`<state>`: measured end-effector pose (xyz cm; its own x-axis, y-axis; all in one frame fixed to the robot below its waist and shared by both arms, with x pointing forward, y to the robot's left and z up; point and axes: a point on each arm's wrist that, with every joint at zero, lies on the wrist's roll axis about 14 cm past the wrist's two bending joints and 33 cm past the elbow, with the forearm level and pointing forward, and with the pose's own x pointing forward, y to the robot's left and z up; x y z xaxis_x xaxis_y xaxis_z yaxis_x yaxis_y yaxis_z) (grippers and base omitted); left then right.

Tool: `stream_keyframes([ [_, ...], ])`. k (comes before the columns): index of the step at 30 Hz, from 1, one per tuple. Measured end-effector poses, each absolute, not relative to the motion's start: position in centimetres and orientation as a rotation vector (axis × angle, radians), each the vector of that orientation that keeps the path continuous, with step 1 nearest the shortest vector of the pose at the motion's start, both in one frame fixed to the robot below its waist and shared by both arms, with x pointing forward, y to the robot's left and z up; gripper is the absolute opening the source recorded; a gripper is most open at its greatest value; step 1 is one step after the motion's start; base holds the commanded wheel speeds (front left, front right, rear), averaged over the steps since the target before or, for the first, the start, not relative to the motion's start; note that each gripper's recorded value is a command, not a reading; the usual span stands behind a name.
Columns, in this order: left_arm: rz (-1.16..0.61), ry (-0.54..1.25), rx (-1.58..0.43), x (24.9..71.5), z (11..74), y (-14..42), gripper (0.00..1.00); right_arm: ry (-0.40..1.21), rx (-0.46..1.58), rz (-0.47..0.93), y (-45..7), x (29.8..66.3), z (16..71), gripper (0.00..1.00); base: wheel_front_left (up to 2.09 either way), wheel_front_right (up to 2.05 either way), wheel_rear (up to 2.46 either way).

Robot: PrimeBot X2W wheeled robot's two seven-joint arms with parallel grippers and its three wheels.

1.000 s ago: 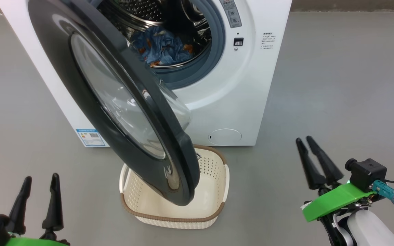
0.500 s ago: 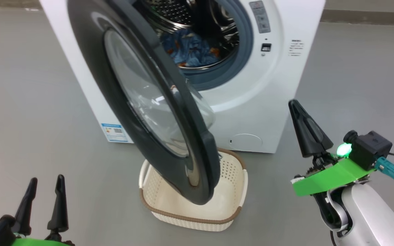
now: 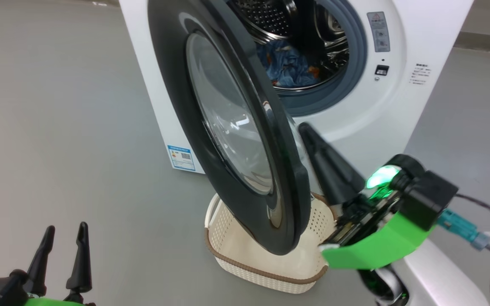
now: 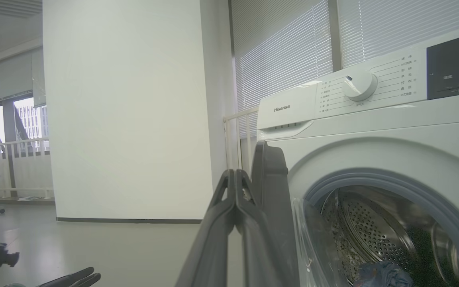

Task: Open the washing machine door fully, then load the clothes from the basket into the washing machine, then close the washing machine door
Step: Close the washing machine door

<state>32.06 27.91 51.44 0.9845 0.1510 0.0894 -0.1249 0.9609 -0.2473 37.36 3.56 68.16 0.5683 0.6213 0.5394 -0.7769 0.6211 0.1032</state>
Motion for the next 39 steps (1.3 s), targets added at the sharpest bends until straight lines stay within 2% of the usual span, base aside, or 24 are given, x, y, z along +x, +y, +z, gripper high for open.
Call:
stream_keyframes([
  [8,0.177,-0.122,-0.249,30.8,51.6,28.9,1.0,-0.484,0.377,1.043,8.3,33.0,68.8,0.0,0.0,0.0,0.0],
  [14,0.198,-0.128,-0.252,30.1,51.6,29.4,1.0,-0.372,0.324,1.143,10.9,31.2,65.3,0.0,0.0,0.0,0.0],
  [27,0.219,-0.108,-0.271,29.8,50.9,29.5,1.0,-0.097,0.259,1.138,12.0,32.3,56.8,0.0,0.0,0.0,0.0],
  [39,0.235,-0.085,-0.273,29.8,50.2,29.7,1.0,0.04,0.226,1.076,11.3,34.1,52.2,0.0,0.0,0.0,0.0],
])
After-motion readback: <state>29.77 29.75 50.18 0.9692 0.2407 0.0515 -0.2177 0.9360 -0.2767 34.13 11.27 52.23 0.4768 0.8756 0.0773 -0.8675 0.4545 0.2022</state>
